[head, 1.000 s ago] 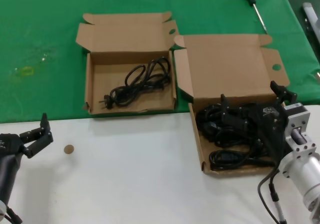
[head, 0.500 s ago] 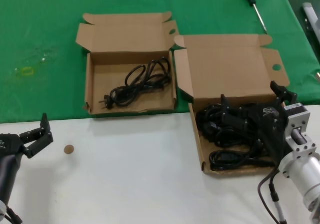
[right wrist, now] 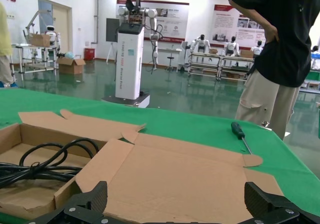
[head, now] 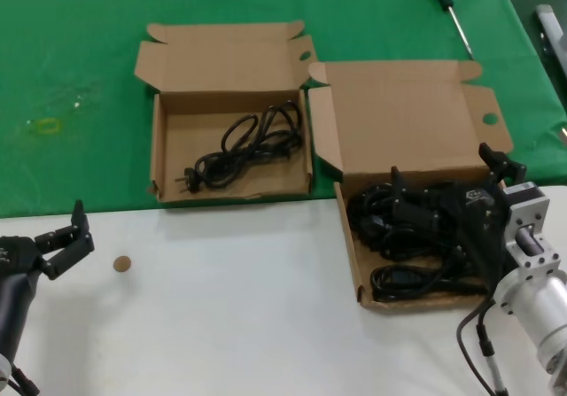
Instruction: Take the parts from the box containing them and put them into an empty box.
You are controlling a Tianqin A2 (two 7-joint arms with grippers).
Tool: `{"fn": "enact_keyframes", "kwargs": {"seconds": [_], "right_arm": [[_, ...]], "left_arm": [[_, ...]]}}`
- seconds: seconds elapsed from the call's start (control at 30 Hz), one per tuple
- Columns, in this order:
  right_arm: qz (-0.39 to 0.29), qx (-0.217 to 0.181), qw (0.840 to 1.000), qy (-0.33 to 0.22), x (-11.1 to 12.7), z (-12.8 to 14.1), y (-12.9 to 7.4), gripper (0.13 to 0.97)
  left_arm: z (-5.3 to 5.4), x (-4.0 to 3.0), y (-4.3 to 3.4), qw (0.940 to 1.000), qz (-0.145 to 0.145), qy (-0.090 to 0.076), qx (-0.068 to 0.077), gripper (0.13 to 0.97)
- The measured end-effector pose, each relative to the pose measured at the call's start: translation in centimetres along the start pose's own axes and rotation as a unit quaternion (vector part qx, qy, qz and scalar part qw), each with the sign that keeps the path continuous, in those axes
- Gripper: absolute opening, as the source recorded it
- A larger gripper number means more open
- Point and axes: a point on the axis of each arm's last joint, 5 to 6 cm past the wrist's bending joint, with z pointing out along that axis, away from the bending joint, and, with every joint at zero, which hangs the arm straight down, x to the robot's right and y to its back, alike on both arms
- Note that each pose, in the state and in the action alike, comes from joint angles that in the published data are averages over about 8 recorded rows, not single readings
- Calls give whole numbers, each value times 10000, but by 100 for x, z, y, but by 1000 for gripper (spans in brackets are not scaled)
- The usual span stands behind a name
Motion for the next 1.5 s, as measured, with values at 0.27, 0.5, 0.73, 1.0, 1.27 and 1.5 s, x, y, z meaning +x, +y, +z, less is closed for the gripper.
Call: {"fn": "enact_keyframes", "kwargs": {"seconds": [0.27,0.5,0.73,1.0,1.27,1.5], "right_arm": [[0,0,10000,0,0,0,0,966],[0,0,10000,0,0,0,0,966],[0,0,10000,0,0,0,0,966],[0,0,10000,0,0,0,0,966],[0,0,10000,0,0,0,0,966],[0,0,10000,0,0,0,0,966]], "left_arm": [[0,0,0,10000,0,0,0,966],[0,0,0,10000,0,0,0,966],[0,0,0,10000,0,0,0,966],[0,0,0,10000,0,0,0,966],[0,0,0,10000,0,0,0,966],[0,0,0,10000,0,0,0,966]]}}
